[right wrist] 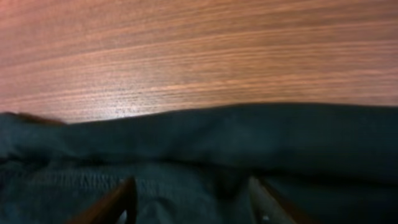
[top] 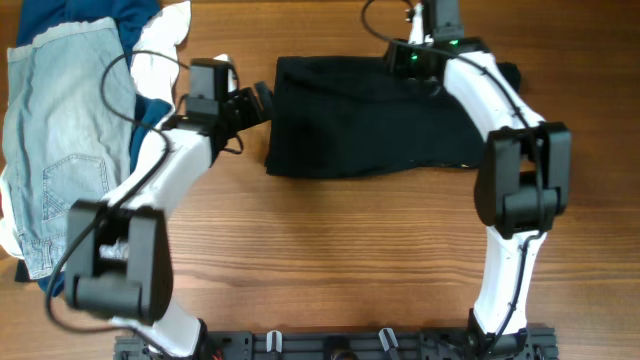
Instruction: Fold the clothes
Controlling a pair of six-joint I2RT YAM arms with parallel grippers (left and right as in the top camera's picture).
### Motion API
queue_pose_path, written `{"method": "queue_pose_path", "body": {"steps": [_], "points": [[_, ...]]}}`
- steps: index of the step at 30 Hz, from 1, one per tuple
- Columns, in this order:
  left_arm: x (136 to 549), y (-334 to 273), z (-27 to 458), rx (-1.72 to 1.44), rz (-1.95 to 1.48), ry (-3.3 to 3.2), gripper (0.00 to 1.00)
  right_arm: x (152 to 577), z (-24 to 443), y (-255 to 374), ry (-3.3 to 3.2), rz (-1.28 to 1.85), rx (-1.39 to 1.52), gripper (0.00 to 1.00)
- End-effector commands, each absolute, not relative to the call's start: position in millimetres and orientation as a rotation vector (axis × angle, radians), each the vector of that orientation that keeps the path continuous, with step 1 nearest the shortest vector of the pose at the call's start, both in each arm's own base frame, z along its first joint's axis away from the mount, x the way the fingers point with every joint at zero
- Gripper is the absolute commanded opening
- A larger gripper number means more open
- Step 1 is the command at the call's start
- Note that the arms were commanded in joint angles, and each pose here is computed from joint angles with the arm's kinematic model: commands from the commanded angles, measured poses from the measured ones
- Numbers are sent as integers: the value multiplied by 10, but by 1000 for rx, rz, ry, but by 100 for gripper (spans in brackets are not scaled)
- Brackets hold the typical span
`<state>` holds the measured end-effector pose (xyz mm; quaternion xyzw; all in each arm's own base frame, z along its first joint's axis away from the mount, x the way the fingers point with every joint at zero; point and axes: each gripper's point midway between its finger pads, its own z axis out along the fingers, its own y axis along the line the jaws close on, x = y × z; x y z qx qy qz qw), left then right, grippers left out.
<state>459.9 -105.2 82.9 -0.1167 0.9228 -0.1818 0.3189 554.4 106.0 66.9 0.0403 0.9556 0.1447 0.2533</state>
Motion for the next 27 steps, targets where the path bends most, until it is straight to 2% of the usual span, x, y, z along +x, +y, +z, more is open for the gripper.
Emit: {"method": "queue_pose_path", "body": {"steps": [1, 4, 6, 7, 8, 11, 15, 17, 18, 20, 23, 27], "points": [[4657, -1439, 561, -31, -558, 2431, 94, 5401, 1305, 779, 2569, 495, 169, 63], [4703, -1536, 388, 45, -566, 2423, 88, 5086, 1419, 318, 2651, 471, 347, 64], [4705, -1537, 284, 55, -560, 2434, 89, 4938, 1374, 59, 2700, 454, 369, 73], [4705, -1550, 273, 59, -569, 2434, 90, 4882, 1339, -21, 2720, 460, 351, 74], [4714, -1556, 282, 71, -570, 2426, 90, 4794, 1268, -160, 2749, 449, 368, 81], [4736, -1566, 300, 132, -550, 2405, 84, 4616, 1091, -393, 2802, 439, 416, 83], [4754, -1574, 222, 240, -508, 2387, 64, 4367, 790, -627, 2862, 440, 503, 79], [4735, -1573, 135, 291, -487, 2395, 45, 4272, 666, -712, 2877, 444, 548, 70], [4732, -1567, 108, 289, -483, 2401, 30, 4243, 634, -735, 2881, 446, 561, 68], [4723, -1567, 72, 288, -484, 2409, 16, 4192, 567, -769, 2889, 447, 582, 67], [4705, -1616, 61, 301, -488, 2410, 4, 4172, 431, -833, 2873, 437, 598, 73], [4677, -1633, -54, 304, -455, 2434, 4, 4164, 256, -873, 2858, 435, 595, 79]]}}
